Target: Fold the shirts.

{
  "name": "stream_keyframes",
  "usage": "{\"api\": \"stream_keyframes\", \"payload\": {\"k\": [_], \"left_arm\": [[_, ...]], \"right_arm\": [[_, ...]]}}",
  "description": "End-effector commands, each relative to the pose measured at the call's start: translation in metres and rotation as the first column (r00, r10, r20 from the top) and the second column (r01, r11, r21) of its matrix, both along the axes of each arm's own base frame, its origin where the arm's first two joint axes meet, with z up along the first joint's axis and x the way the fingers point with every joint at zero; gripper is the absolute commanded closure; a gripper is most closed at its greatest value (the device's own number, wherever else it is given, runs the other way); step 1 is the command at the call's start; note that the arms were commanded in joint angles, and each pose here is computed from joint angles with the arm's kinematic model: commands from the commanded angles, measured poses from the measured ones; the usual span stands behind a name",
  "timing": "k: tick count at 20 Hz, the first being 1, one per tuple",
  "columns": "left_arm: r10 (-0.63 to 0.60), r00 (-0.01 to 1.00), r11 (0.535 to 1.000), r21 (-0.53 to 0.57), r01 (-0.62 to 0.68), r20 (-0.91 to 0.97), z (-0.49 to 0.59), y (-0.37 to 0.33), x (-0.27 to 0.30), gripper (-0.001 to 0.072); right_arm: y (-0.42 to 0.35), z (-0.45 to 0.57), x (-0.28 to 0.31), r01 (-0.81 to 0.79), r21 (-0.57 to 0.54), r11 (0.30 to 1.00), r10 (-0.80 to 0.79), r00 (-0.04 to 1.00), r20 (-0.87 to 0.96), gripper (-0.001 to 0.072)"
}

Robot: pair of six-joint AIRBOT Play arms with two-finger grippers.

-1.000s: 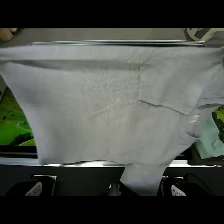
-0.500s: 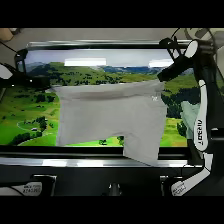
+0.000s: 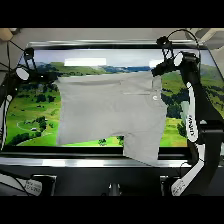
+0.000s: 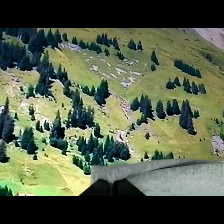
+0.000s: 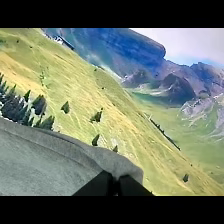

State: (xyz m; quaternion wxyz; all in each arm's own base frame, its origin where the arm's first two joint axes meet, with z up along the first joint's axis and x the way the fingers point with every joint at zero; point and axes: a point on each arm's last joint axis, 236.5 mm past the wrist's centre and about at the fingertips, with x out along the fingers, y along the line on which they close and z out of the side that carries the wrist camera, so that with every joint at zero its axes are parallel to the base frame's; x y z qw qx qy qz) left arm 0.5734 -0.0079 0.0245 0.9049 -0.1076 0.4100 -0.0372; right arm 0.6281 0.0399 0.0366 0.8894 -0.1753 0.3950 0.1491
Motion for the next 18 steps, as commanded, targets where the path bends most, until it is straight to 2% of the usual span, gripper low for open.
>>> {"api": "stream_keyframes", "payload": {"k": [1,4,6,8,12,14,18], "left_arm": [[-0.024,0.998,1.0,-0.015,0.024,-0.062,-0.026,-0.013,-0.003,0.0679],[-0.113,0.977,0.993,-0.002,0.115,-0.182,-0.037,-0.019,-0.033,0.0679],[-0.175,0.918,0.984,-0.046,0.17,-0.356,-0.053,-0.024,-0.076,0.0679],[-0.223,0.831,0.974,-0.093,0.205,-0.509,-0.075,-0.03,-0.115,0.0678],[-0.252,0.729,0.967,-0.145,0.207,-0.637,-0.11,-0.033,-0.148,0.0679],[-0.271,0.708,0.962,-0.154,0.226,-0.652,-0.11,-0.034,-0.155,0.0679],[-0.301,0.68,0.952,-0.171,0.253,-0.669,-0.104,-0.029,-0.163,0.0679]], "right_arm": [[0.0,-0.026,-0.006,-0.007,-0.006,1.0,0.006,0.998,-0.07,0.0684],[-0.019,-0.028,-0.032,-0.025,-0.111,0.993,0.005,0.985,-0.17,0.0684],[-0.028,-0.036,-0.068,-0.059,-0.149,0.987,0.009,0.948,-0.317,0.0683],[-0.021,-0.059,-0.104,-0.061,-0.093,0.994,0.008,0.876,-0.482,0.0683],[0.009,-0.1,-0.152,-0.087,0.05,0.995,0.098,0.731,-0.676,0.0683],[0.007,-0.104,-0.161,-0.09,0.043,0.995,0.094,0.706,-0.702,0.0683],[-0.018,-0.103,-0.172,-0.12,-0.041,0.992,0.051,0.676,-0.735,0.0683]]}}
